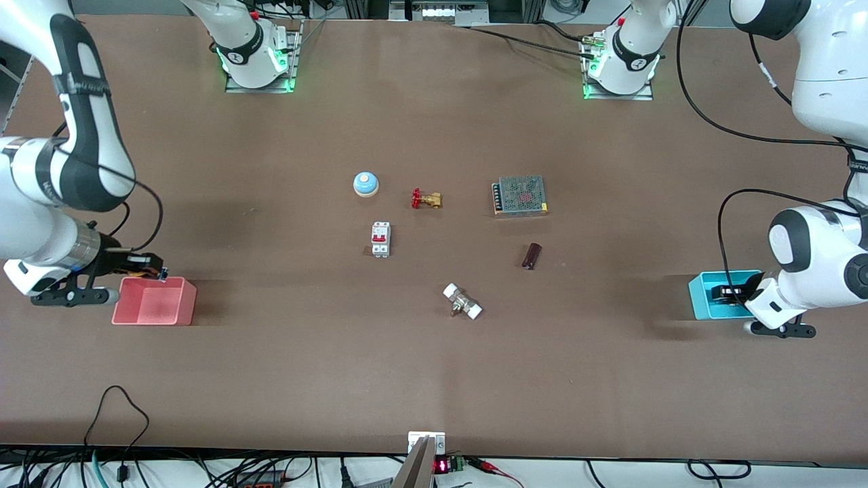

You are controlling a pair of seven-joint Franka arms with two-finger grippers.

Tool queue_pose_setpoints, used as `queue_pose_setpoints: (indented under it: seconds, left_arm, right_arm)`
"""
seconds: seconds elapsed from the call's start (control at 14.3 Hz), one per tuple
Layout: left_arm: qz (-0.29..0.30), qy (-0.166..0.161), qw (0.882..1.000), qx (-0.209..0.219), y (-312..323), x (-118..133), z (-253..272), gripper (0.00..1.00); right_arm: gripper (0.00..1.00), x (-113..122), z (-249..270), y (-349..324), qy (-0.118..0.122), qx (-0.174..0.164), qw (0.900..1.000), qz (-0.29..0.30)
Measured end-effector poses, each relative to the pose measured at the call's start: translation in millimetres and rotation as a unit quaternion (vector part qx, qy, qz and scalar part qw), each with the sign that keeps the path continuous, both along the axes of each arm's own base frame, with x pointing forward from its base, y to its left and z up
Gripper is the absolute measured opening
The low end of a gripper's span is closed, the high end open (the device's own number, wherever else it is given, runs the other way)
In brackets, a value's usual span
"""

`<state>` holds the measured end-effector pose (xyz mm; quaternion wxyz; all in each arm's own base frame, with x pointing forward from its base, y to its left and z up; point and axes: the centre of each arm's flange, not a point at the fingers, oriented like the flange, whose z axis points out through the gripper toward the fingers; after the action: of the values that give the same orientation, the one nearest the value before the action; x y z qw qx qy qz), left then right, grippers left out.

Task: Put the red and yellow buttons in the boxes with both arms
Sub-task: 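Lower the yellow button into the pink box while the left gripper releases the red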

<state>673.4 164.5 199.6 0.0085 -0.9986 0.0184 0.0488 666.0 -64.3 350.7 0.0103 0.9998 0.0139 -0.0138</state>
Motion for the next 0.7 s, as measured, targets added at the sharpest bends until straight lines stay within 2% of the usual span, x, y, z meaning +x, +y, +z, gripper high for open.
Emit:
queue_pose_setpoints:
  seconds: [0.07,0.28,0.49,0.7]
  left_arm:
    - [0.0,-0.001,1.0,-0.001,-0.8,-0.9,-2.5,0.42]
    - [-0.001,-0.001,1.0,-0.001,-1.5,-1.4,-3.4,0.7]
    - [0.0,-0.001,1.0,-0.001,-0.5,-0.7,3.9,0.99]
    - [-0.001,0.007,1.0,-0.001,-1.4,-0.2,42.9,1.0]
  right_arm:
    - [0.36,3.7,-6.7,-2.9,-0.003,-0.001,1.0,-0.001]
    - [0.36,12.7,-29.8,-4.2,-0.02,-0.002,1.0,0.007]
    - [0.36,17.5,-61.1,-13.0,-0.025,-0.003,0.999,0.019]
    - [0.36,19.5,-85.7,-22.5,-0.029,-0.004,0.999,0.021]
